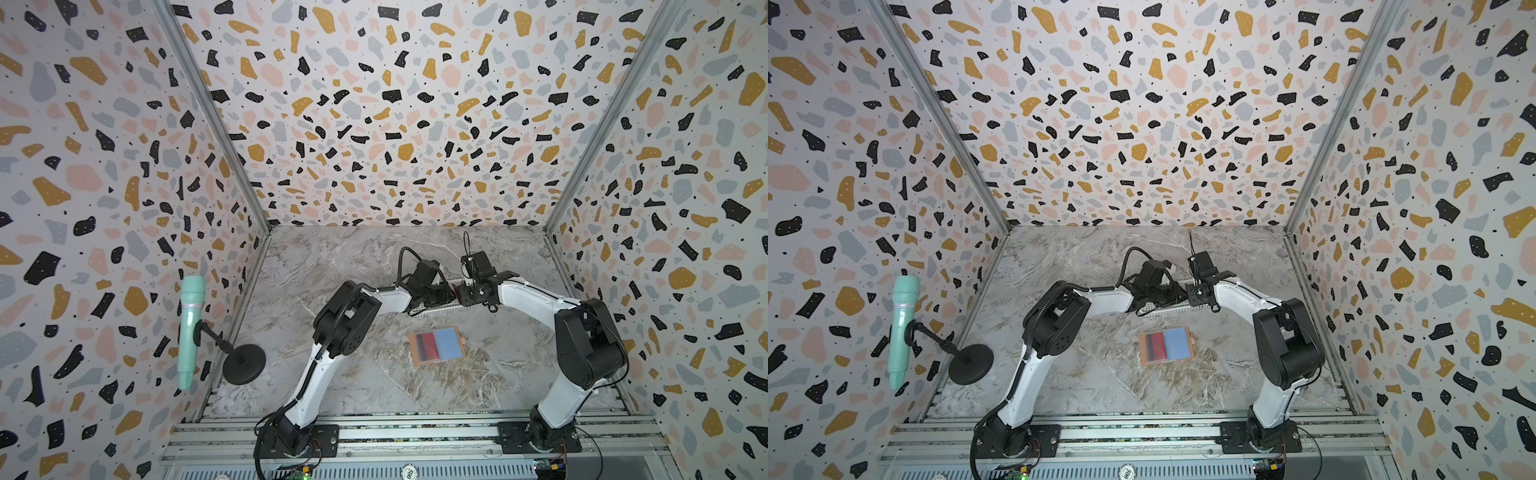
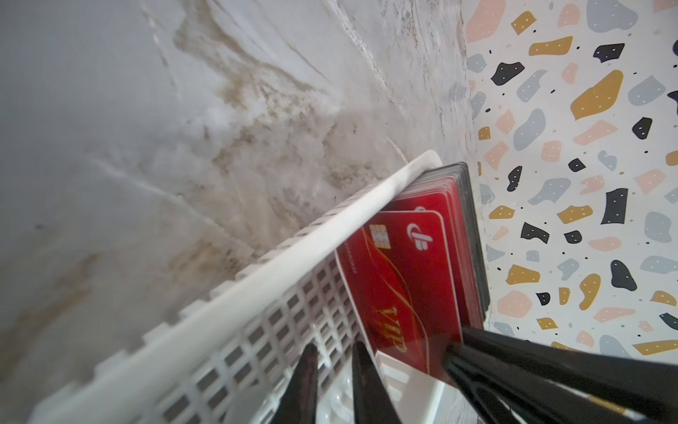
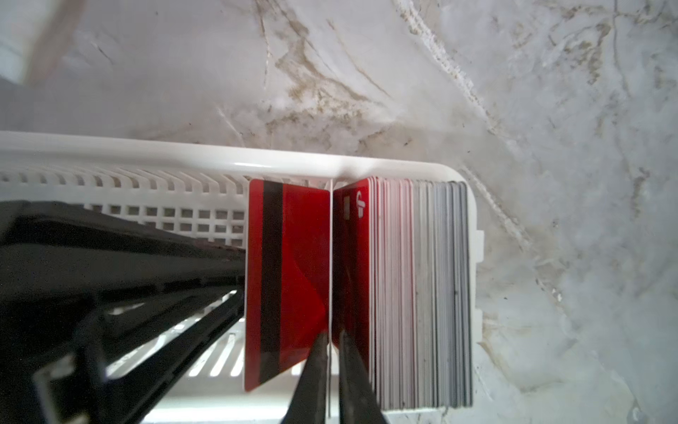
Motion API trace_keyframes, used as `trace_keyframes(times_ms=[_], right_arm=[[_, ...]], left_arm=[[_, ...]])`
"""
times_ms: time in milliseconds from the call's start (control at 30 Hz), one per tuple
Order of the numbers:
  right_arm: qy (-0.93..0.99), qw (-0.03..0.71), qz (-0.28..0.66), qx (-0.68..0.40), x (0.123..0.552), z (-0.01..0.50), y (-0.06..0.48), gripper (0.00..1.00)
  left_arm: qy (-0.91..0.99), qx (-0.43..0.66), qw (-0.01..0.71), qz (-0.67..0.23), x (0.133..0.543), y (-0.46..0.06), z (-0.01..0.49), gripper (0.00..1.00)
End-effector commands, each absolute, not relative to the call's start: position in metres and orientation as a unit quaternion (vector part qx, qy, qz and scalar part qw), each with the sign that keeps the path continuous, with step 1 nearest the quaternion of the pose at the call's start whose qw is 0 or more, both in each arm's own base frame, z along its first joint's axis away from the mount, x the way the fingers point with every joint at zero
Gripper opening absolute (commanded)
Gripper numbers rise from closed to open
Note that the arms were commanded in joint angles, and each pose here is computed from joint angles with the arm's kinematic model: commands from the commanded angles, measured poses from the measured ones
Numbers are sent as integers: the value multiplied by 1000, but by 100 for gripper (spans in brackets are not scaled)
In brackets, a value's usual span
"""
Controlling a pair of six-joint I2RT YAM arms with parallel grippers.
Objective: Insert credit cards into a card holder
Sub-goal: Pick up the credit card from the storage box.
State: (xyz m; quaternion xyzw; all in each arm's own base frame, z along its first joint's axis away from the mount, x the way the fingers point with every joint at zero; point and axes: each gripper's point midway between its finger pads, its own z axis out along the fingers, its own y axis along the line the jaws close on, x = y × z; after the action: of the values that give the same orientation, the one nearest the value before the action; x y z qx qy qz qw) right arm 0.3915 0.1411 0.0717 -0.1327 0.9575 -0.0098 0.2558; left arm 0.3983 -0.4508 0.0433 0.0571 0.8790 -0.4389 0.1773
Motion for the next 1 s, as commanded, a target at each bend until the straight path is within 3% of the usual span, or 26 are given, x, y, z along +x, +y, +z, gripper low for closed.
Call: trace_keyframes(times_ms=[0,267,967], right_arm=[[959,247,-18,-134,392,74,138,13],[959,250,-14,-134,396,75,140,10],[944,318,19,-85,397,147,127,3]], left_arm=[[871,65,180,-452,400,-460,47,20],[870,68,180,-455,401,-464,50,20],[866,78,179,-459,402,-481,56,20]])
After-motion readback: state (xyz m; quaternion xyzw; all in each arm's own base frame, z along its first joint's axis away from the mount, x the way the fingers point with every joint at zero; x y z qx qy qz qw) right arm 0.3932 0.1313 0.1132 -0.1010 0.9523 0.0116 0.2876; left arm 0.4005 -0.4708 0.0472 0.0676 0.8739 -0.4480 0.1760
